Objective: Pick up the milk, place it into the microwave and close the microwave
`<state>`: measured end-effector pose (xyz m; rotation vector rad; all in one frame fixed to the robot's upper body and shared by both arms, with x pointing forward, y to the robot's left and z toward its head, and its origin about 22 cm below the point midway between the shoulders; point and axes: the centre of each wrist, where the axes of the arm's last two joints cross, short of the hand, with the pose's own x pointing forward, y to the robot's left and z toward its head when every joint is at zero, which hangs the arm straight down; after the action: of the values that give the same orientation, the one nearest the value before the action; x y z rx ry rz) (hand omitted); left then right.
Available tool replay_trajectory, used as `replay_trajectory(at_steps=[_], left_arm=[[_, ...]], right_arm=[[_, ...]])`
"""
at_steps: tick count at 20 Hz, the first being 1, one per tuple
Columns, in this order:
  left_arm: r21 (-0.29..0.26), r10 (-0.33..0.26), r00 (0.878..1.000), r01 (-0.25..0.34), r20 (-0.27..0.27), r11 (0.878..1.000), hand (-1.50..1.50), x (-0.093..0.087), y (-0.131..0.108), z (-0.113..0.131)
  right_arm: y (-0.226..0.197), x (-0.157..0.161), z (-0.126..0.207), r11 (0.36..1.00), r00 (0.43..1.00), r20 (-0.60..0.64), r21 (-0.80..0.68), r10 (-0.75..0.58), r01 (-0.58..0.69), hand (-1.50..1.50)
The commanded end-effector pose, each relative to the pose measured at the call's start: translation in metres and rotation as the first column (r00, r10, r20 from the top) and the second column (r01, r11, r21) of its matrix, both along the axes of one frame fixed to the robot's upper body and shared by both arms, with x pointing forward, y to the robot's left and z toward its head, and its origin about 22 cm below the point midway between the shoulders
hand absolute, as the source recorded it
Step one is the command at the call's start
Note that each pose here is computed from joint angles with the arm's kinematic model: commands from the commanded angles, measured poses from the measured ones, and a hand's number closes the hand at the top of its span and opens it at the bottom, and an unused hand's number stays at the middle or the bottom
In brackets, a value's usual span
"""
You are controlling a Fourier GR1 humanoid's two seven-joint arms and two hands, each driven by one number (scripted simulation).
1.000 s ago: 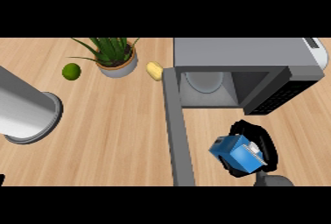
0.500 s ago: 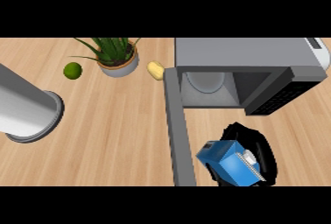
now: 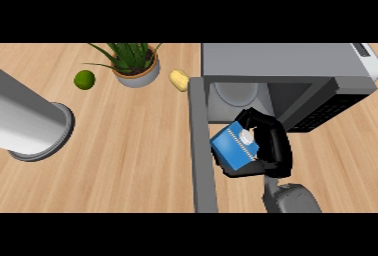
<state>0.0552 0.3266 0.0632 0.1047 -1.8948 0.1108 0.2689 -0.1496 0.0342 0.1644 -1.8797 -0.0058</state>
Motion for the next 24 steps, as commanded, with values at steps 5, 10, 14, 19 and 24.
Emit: replay_trajectory(at_steps=[5, 10, 14, 19, 24], left_arm=[[-0.002, -0.007, 1.000, 0.007, -0.004, 1.000, -1.50, 0.005, 0.007, 0.000], [0.012, 0.002, 1.000, -0.001, -0.007, 1.000, -1.50, 0.010, 0.019, -0.002], [0.007, -0.009, 1.000, 0.009, -0.007, 1.000, -1.50, -0.002, 0.026, -0.006], [-0.002, -0.025, 0.999, 0.025, -0.033, 1.000, -1.50, 0.007, 0.027, -0.015], [-0.006, -0.021, 1.000, 0.021, -0.018, 1.000, -1.50, 0.016, 0.030, -0.009]], right_arm=[[0.012, 0.055, -0.006, 0.982, 0.984, -0.061, -0.098, -0.168, 0.162, 1.50], [-0.006, 0.093, -0.025, 0.975, 0.972, -0.109, -0.109, -0.206, 0.195, 1.50], [-0.018, 0.106, -0.046, 0.979, 0.977, -0.098, -0.102, -0.187, 0.177, 1.50], [-0.024, 0.129, -0.041, 0.967, 0.980, -0.018, -0.164, -0.199, 0.193, 1.50], [-0.021, 0.132, -0.054, 0.952, 0.975, 0.051, -0.207, -0.218, 0.224, 1.50]])
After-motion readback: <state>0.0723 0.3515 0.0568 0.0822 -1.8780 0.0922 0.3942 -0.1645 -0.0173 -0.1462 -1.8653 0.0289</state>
